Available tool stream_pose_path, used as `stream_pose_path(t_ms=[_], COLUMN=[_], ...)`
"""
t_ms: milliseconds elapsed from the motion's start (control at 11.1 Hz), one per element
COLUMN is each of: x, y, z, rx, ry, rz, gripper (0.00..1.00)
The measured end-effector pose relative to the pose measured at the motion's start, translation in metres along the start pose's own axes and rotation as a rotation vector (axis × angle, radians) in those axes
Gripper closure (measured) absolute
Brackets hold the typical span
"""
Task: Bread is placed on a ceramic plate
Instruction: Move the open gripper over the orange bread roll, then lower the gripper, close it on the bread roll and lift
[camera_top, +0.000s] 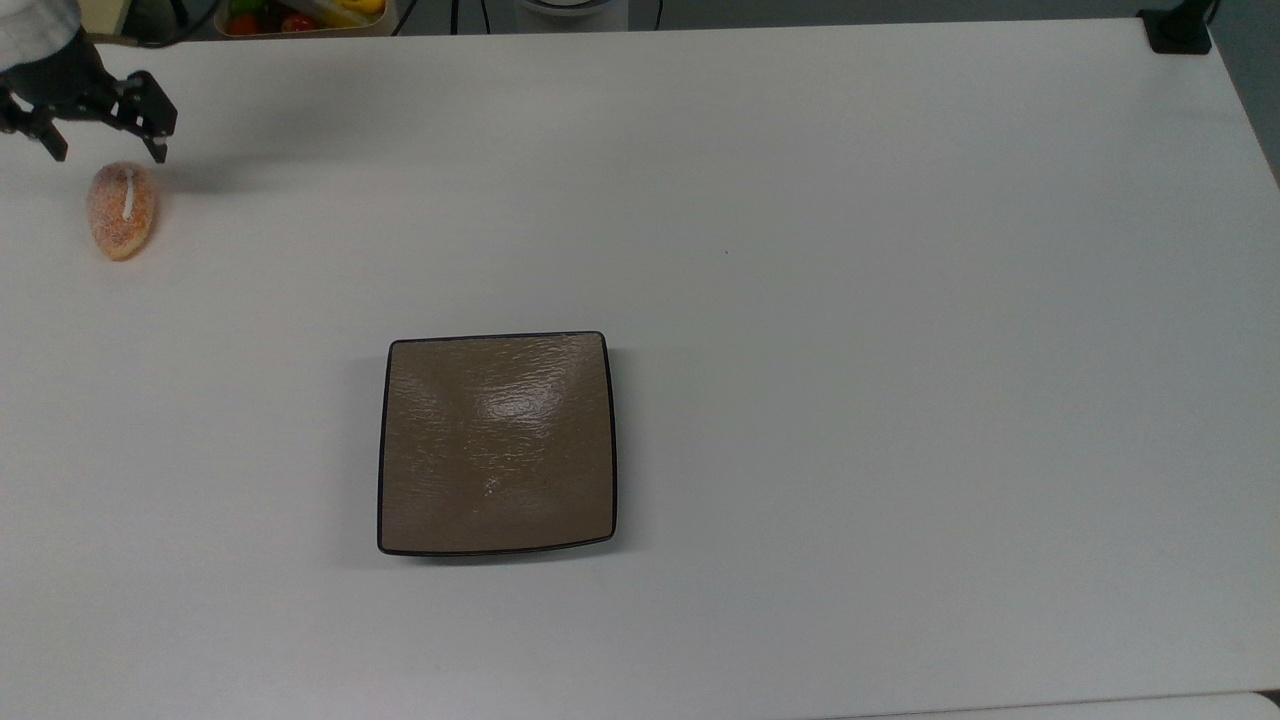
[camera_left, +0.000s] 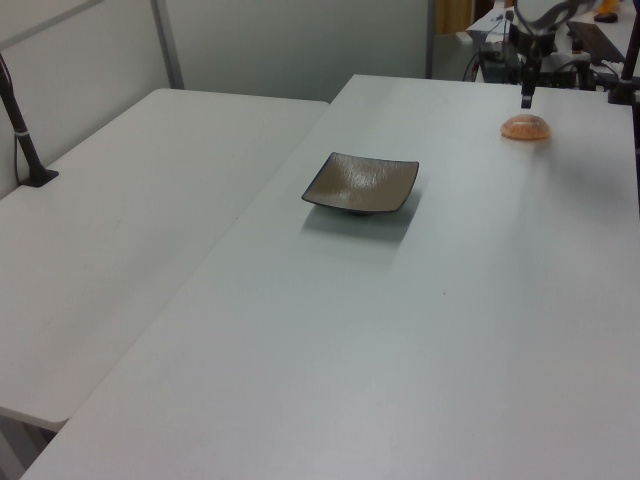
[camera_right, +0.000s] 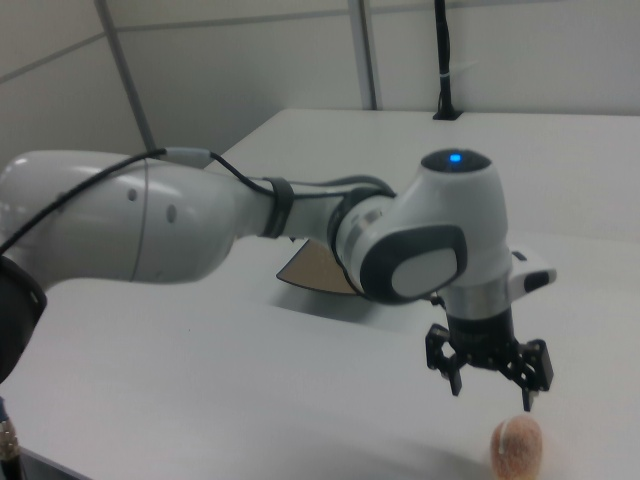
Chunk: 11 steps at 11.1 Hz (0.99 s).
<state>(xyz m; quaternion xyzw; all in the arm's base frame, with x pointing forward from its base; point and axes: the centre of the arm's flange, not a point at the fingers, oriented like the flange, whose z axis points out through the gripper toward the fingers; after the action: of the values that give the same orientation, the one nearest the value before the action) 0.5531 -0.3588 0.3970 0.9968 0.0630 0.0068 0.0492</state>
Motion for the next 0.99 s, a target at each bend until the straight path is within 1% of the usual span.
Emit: stream_pose_path(t_ms=[269,628,718,897,987], x=[-0.001,-0.005,-0.005,-0.007,-0.009], y=[-0.002,0.000,0.000,0.003,0.004], z=[0.033,0.051,0.057,0.072,0.078], rx=[-0.019,-0.053,-0.060,-0.090,-0.095], ry=[0.009,0.020,0.017,-0.020,-0.035], rz=[-0.002,-0.009,-0.015,-0.051,-0.059], gripper=[0.00,0.00,0.00,0.00,0.00])
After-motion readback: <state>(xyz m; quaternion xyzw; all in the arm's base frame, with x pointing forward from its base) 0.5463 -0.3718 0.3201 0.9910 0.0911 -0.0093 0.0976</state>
